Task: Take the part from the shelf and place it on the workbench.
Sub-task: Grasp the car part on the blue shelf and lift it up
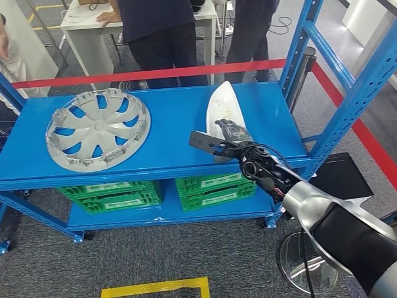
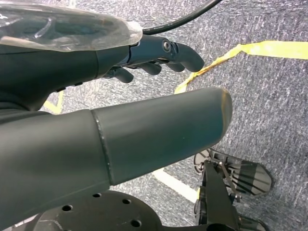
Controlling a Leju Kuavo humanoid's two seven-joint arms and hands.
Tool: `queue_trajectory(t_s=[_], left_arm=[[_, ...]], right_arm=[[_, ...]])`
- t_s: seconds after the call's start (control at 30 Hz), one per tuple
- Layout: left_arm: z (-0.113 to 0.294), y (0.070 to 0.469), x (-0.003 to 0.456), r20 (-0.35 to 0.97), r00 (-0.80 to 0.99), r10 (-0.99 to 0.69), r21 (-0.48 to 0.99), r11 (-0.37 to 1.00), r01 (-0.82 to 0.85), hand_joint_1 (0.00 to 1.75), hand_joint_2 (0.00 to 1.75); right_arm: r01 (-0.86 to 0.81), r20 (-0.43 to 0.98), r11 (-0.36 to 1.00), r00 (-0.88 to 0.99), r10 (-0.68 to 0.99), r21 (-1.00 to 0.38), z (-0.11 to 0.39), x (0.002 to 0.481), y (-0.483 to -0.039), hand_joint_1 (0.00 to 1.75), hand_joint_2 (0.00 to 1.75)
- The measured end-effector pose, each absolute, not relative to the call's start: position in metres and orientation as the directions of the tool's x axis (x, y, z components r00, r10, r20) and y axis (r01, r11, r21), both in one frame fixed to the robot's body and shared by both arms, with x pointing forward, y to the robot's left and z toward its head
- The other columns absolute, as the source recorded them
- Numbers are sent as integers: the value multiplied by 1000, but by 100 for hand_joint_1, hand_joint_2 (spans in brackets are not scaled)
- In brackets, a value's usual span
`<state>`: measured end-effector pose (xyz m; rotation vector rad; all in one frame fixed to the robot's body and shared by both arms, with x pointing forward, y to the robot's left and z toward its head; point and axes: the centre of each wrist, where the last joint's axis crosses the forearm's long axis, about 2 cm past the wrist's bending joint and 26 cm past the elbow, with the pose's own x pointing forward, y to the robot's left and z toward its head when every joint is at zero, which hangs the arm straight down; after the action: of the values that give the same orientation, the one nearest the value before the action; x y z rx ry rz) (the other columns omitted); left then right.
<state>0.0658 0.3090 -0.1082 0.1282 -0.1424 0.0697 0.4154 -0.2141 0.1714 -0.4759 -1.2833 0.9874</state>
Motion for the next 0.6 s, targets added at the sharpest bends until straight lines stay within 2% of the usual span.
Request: queue_trajectory(t_s=[0.6], left_arm=[[-108, 308, 65, 158, 987, 34, 115, 992, -52, 0, 0]], right_arm=[[-347, 658, 619, 5, 753, -705, 177, 430, -235, 0, 175]])
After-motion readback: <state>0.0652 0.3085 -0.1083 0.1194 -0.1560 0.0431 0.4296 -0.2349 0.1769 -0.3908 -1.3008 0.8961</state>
